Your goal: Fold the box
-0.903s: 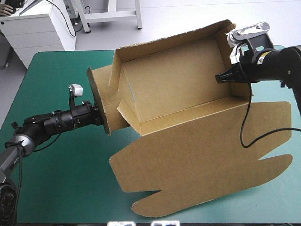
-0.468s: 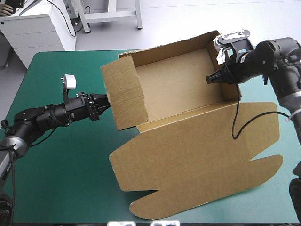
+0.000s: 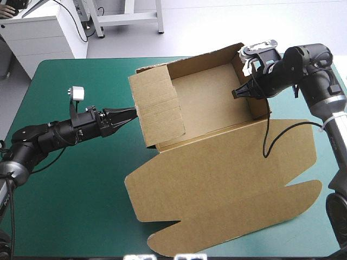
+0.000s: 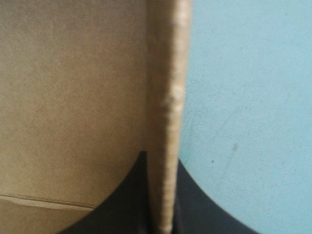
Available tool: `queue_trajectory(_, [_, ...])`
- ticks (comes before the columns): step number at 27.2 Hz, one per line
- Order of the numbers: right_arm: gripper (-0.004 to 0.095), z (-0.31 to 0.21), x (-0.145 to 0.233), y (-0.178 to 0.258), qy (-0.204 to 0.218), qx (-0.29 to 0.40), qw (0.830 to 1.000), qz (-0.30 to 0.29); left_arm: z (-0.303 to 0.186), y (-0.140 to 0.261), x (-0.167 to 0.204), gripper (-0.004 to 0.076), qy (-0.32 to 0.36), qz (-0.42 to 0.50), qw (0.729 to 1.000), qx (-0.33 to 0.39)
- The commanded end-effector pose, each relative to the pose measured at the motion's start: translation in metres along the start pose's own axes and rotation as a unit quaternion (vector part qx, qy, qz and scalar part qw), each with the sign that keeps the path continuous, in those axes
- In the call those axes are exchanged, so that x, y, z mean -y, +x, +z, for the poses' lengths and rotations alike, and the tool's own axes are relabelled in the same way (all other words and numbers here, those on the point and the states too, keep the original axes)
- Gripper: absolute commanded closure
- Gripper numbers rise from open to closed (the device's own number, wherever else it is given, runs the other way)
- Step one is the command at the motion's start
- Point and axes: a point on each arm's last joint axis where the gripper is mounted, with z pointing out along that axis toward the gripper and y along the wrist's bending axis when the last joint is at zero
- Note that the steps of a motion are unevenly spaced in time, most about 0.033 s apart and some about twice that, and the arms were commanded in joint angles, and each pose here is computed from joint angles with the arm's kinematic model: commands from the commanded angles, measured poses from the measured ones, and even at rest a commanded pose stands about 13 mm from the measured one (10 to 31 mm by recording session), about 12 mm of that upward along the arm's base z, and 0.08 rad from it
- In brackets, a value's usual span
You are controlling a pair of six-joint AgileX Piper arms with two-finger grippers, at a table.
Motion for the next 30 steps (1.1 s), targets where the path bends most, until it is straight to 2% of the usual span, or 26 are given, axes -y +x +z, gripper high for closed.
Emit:
queue_trajectory(1, [0.0926, -0.028, -0.004, -0.002, -0.008, 0.039, 0.999, -0.005, -0.005, -0.022, 0.027, 0.0493, 0.082, -0.030, 0.994, 0.067])
queue_trajectory(4, [0.0926, -0.028, -0.004, -0.002, -0.008, 0.039, 0.999, -0.007, -0.005, -0.022, 0.027, 0.0351, 0.083, -0.055, 0.993, 0.065])
queue_trajectory(7, [0.0926, -0.028, -0.003, -0.002, -0.007, 0.039, 0.999, -0.008, -0.005, -0.022, 0.027, 0.0277, 0.085, -0.079, 0.991, 0.063])
queue_trajectory(9, [0.0926, -0.028, -0.003, -0.002, -0.007, 0.039, 0.999, -0.008, -0.005, -0.022, 0.027, 0.0256, 0.085, -0.084, 0.991, 0.062])
queue_trajectory(17, [0.0925, -0.028, -0.004, -0.002, -0.013, 0.040, 0.999, -0.005, -0.004, -0.024, 0.027, 0.0258, 0.081, -0.095, 0.990, 0.064])
queue_trajectory(20, [0.0924, -0.028, -0.005, -0.003, -0.018, 0.041, 0.999, -0.001, -0.003, -0.034, 0.031, 0.0288, 0.068, -0.076, 0.994, 0.051])
queue_trajectory(24, [0.0921, -0.028, -0.006, -0.003, -0.020, 0.041, 0.999, 0.009, 0.004, -0.054, 0.038, 0.0349, -0.012, -0.060, 0.998, 0.005])
queue_trajectory(27, [0.0921, -0.028, -0.010, -0.004, -0.021, 0.044, 0.999, 0.003, 0.020, -0.065, 0.055, 0.0353, -0.078, -0.024, 0.996, -0.042])
queue_trajectory(30, [0.0921, -0.027, -0.024, -0.006, -0.006, 0.048, 0.999, -0.017, 0.035, -0.065, 0.062, 0.0353, -0.142, -0.046, 0.987, -0.051])
